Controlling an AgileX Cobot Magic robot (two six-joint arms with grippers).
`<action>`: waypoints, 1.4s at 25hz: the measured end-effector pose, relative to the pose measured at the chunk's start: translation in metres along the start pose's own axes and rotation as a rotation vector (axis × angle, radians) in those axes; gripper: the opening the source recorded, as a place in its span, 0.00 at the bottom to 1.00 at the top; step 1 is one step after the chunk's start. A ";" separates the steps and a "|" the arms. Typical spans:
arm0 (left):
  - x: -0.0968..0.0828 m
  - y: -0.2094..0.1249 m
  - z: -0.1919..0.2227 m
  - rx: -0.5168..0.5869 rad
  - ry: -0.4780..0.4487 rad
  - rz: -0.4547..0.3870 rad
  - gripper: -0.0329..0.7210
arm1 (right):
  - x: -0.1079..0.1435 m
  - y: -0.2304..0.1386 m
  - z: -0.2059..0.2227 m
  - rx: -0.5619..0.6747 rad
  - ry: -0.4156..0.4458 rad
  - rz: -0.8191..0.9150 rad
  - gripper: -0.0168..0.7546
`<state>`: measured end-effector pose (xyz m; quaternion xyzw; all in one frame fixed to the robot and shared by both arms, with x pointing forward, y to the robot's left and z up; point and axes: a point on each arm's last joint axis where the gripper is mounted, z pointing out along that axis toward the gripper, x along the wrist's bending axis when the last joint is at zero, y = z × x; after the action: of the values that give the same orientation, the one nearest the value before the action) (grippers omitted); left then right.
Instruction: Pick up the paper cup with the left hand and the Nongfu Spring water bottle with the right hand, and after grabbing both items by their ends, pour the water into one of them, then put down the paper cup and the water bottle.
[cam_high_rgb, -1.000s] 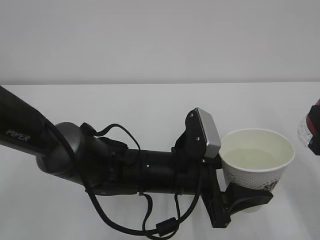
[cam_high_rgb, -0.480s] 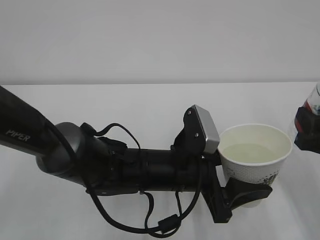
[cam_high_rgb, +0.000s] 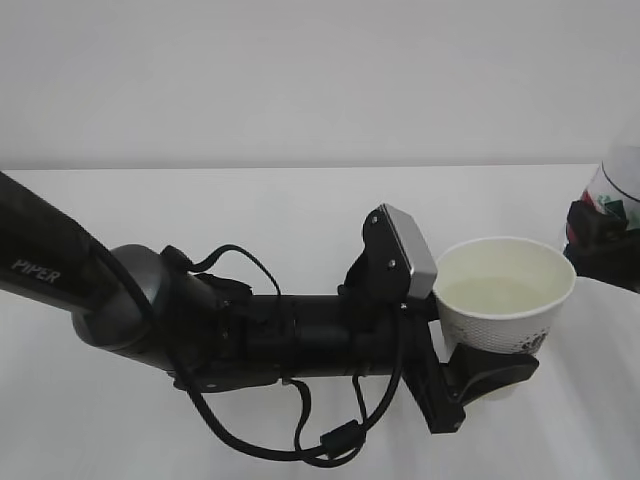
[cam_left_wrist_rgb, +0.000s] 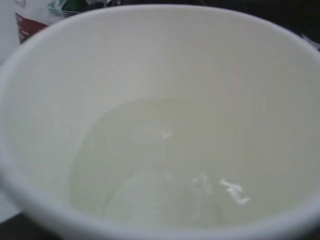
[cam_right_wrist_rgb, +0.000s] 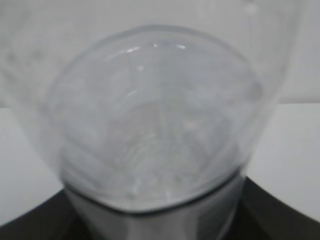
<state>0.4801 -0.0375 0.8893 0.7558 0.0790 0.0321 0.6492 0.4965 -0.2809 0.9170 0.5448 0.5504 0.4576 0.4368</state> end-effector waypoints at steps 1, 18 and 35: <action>0.001 0.000 0.000 0.003 0.010 -0.005 0.74 | 0.000 0.000 0.004 0.000 0.000 0.000 0.58; 0.007 -0.003 0.000 0.030 0.072 0.006 0.73 | 0.003 -0.015 0.055 0.016 0.000 -0.001 0.58; 0.007 -0.003 0.000 0.031 0.074 0.005 0.72 | 0.003 -0.031 0.063 0.061 -0.002 -0.004 0.58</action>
<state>0.4865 -0.0357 0.8861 0.7644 0.1017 0.0606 0.6338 0.5523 -0.2759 0.8737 0.5573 0.5647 0.4393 0.4213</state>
